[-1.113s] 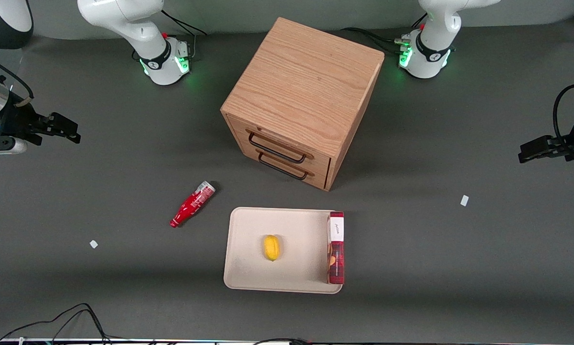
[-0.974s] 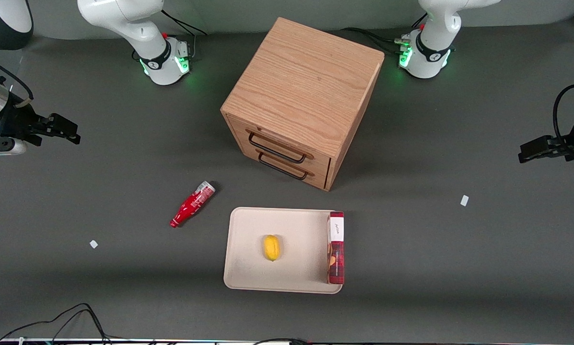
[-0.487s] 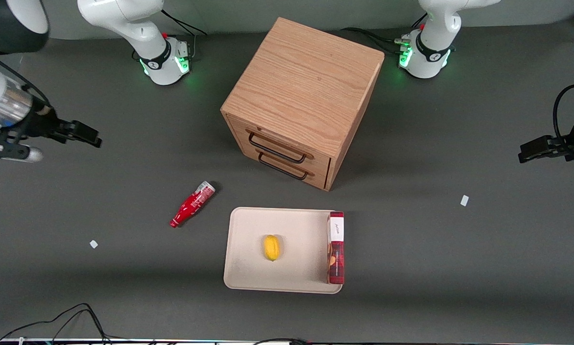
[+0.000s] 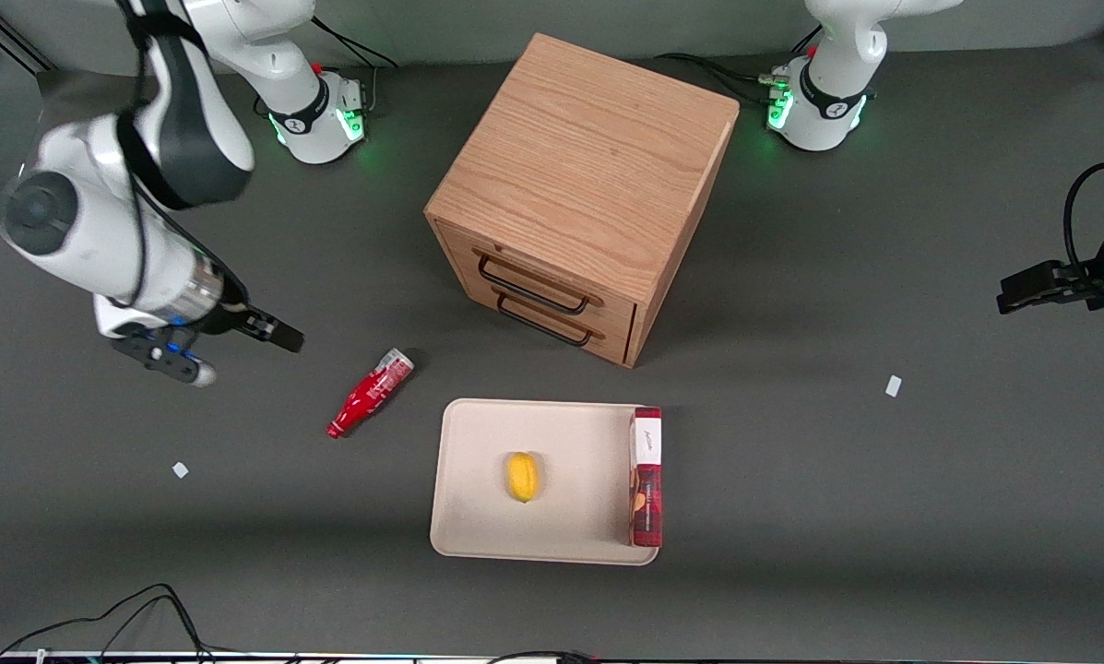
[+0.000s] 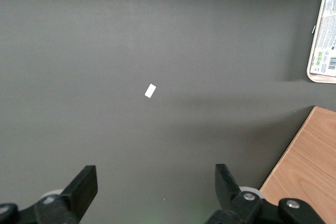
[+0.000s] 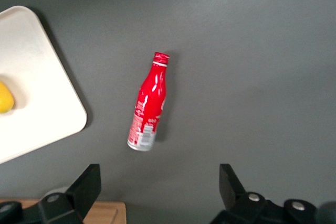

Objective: Place coke bottle on tray
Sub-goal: 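Move the open right gripper down over the lying red Coca-Cola bottle, then close the right gripper around the bottle's body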

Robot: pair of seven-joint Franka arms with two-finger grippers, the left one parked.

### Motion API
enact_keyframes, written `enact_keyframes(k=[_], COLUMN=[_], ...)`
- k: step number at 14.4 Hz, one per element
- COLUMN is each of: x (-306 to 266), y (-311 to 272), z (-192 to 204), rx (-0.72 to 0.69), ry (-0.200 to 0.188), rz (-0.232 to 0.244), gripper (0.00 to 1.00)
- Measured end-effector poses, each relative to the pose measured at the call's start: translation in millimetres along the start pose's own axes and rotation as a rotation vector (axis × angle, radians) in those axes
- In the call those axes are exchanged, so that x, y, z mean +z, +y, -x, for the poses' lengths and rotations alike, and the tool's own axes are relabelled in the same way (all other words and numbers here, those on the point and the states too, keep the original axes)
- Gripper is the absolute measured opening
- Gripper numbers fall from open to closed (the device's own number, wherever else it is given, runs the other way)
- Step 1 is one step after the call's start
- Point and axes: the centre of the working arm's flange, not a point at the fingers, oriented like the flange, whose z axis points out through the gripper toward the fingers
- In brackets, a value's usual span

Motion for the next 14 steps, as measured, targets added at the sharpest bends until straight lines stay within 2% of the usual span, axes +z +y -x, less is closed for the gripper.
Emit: enact_keyframes(k=[2,6,14], x=[51,128,214], y=[-7,-11,-15], z=[3,5,3], rx=[0.040,0.098,0.141], ry=[0.010,-0.001,0.038], rz=[-0.005,0.014,-0.015], gripper=[1.00,1.00,1.00])
